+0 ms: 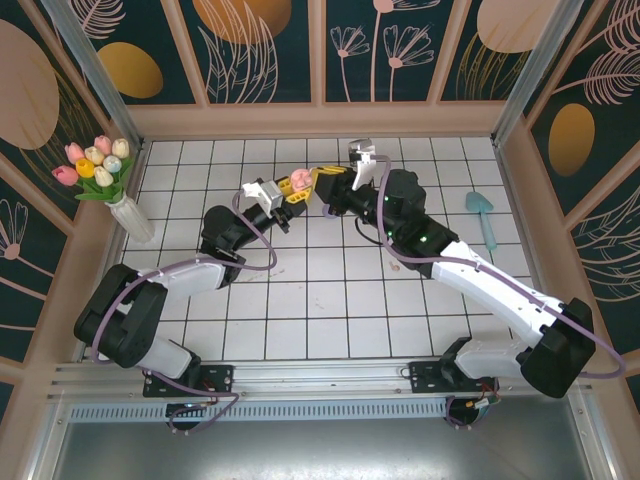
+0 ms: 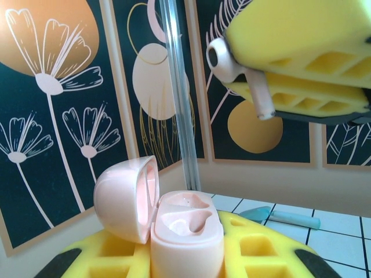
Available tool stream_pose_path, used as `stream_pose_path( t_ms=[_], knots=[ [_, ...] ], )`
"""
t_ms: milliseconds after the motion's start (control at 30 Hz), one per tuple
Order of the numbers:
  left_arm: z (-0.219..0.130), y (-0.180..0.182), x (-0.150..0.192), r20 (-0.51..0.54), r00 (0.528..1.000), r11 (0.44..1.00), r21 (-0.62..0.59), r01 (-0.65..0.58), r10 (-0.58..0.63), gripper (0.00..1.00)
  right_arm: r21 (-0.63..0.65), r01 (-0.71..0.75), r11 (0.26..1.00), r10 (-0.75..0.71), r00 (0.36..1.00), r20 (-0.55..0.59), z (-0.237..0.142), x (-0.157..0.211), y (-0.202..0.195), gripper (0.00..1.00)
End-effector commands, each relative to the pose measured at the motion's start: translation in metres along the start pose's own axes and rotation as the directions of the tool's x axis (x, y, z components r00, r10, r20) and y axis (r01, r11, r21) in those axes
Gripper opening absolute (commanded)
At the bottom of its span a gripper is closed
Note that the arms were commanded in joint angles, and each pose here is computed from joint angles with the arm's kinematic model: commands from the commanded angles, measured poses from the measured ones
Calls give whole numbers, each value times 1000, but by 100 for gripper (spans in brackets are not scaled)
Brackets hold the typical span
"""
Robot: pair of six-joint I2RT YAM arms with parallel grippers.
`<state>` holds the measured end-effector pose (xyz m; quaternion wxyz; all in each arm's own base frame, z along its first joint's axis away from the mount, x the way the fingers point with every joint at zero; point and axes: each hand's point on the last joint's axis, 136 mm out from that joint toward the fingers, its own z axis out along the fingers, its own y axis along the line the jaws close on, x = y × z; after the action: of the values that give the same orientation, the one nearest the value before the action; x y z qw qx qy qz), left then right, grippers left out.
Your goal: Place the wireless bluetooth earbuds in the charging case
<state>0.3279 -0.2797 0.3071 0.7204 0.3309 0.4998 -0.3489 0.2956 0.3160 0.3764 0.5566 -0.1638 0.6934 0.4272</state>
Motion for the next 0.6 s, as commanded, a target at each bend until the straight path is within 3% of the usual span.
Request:
stream_pose_path(
  t_ms=[0,567],
  knots=[
    [8,-5,-19,60,997,998,34,-44,42,0,-74,46,996,-40,996,80,-8,-21,19,16],
    [12,-5,-24,59,997,998,45,-44,41,0,-99,40,994,-36,998,48,8,-9,20,16]
  ],
)
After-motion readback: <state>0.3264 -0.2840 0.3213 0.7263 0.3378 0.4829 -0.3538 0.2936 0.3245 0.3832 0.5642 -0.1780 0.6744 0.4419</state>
